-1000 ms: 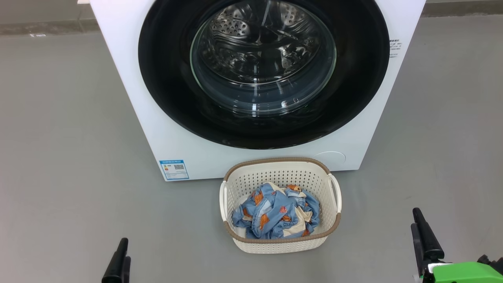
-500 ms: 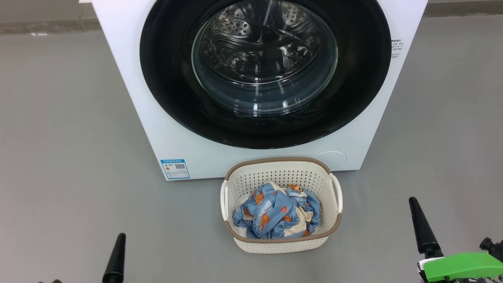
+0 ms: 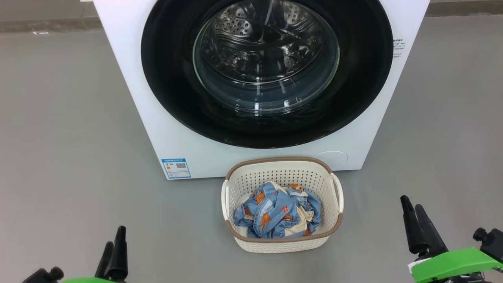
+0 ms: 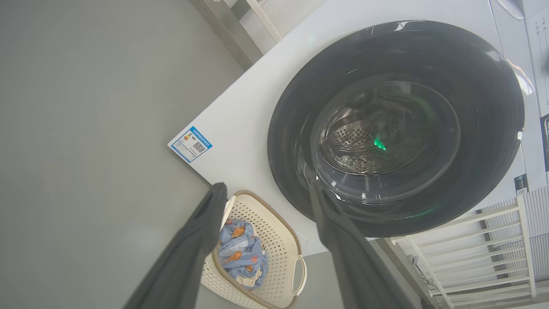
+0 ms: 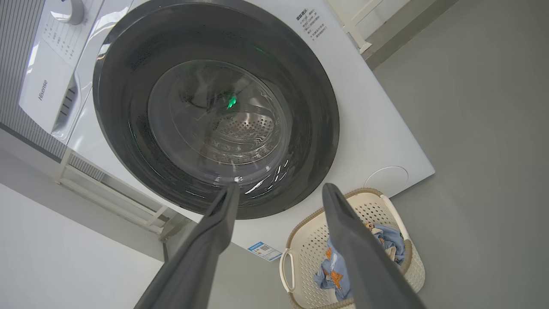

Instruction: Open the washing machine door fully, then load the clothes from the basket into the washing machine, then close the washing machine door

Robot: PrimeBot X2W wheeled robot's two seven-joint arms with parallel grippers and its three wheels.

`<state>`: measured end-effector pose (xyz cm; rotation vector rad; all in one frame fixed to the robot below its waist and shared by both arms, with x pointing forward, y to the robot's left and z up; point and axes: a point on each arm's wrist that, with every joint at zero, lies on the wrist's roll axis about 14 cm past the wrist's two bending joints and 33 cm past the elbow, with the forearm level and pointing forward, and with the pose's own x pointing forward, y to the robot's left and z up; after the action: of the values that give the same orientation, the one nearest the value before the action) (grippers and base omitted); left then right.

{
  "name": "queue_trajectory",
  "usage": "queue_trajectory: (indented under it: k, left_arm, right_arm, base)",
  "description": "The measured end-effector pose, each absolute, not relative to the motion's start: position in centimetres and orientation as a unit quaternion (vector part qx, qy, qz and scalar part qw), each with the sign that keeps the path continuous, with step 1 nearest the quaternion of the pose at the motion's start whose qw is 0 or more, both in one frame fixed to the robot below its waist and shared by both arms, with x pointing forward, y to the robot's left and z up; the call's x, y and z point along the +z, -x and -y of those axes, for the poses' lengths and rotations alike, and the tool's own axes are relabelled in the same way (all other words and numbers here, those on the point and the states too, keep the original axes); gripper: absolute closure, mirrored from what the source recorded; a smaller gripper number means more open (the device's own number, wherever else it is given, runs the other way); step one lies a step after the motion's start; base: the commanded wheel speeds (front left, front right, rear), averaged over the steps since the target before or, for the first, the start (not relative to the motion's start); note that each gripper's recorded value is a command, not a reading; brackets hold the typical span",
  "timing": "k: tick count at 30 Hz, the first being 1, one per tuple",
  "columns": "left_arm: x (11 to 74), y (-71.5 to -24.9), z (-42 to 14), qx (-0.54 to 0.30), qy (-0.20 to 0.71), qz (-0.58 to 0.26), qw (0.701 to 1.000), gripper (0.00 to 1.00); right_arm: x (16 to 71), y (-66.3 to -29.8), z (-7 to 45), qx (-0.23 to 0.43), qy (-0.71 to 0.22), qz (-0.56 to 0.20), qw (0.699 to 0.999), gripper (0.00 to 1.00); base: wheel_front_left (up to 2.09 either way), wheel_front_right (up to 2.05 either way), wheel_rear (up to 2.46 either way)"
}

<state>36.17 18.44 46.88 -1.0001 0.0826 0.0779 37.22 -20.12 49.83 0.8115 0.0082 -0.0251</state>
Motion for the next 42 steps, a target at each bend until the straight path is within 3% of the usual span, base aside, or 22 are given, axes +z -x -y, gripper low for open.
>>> queue_trajectory:
  k: [19,42]
  left_arm:
    - [48.7,-36.4,-18.9,0.013,0.326,-0.012,0.945,0.00]
    - [49.8,-36.0,-18.4,-0.016,0.181,0.011,0.983,0.00]
  right_arm:
    - [49.9,-37.4,19.5,0.011,-0.256,-0.004,0.967,0.00]
    - [49.9,-36.7,19.2,0.037,-0.102,0.006,0.994,0.00]
  base:
    - [0.00,0.00,0.00]
    - [0.00,0.00,0.00]
